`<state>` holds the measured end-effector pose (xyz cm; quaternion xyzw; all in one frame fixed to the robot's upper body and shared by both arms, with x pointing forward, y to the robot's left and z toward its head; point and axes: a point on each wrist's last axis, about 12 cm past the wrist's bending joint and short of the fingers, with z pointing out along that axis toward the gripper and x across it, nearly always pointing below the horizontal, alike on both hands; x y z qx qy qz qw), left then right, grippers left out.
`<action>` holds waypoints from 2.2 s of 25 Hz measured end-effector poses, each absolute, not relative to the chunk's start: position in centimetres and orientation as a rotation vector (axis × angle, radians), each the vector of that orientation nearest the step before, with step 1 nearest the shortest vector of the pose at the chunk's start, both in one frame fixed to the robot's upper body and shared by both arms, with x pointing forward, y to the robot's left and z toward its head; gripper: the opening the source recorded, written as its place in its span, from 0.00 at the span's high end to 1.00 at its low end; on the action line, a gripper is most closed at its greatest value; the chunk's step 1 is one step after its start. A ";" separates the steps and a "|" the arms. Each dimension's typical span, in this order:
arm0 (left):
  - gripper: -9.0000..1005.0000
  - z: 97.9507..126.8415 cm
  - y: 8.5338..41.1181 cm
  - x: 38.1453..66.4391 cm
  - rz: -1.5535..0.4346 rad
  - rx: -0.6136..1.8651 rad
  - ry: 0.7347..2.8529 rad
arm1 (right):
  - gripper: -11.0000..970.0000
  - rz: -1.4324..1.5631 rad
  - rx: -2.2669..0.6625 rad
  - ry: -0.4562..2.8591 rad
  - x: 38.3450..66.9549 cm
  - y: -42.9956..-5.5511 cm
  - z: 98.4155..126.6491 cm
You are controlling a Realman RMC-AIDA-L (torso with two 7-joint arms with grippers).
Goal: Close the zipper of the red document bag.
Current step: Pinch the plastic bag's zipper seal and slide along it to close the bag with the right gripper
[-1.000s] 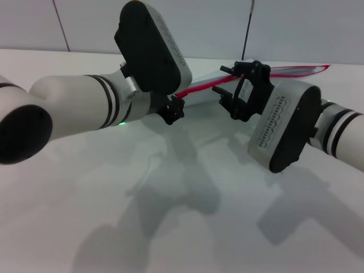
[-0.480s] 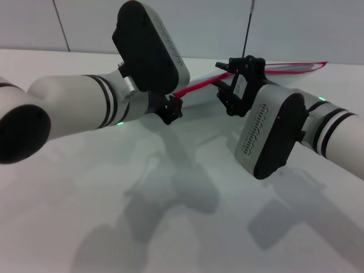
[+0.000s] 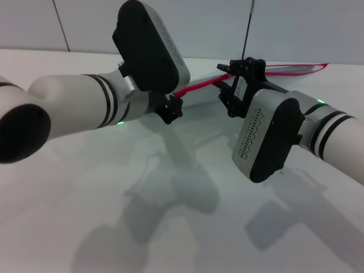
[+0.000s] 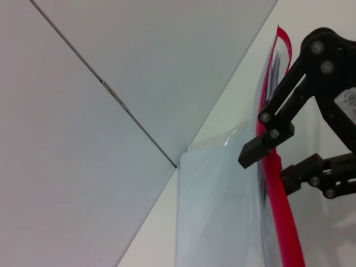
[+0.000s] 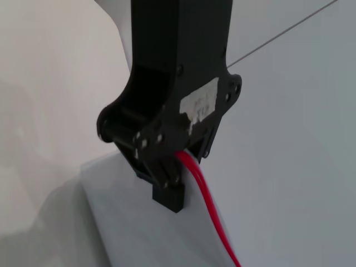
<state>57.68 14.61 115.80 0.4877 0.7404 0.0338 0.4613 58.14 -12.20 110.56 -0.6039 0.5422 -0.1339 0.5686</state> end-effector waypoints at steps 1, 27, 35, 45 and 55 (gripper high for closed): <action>0.91 115.8 14.6 57.7 0.083 1.200 1.821 | 0.71 -0.318 -1.418 1.275 58.2 -12.2 110.6; 0.90 115.7 14.7 57.8 0.086 1.197 1.825 | 0.89 -0.350 -1.447 1.277 57.5 -11.4 110.1; 0.90 115.7 14.9 57.7 0.086 1.189 1.824 | 0.90 -0.381 -1.411 1.325 58.2 -12.6 110.0; 0.89 116.0 15.3 57.3 0.086 1.169 1.818 | 0.91 -0.434 -1.349 1.392 59.4 -14.8 110.1; 0.89 116.6 16.1 56.8 0.088 1.126 1.813 | 0.91 -0.490 -1.281 1.482 61.0 -17.9 109.7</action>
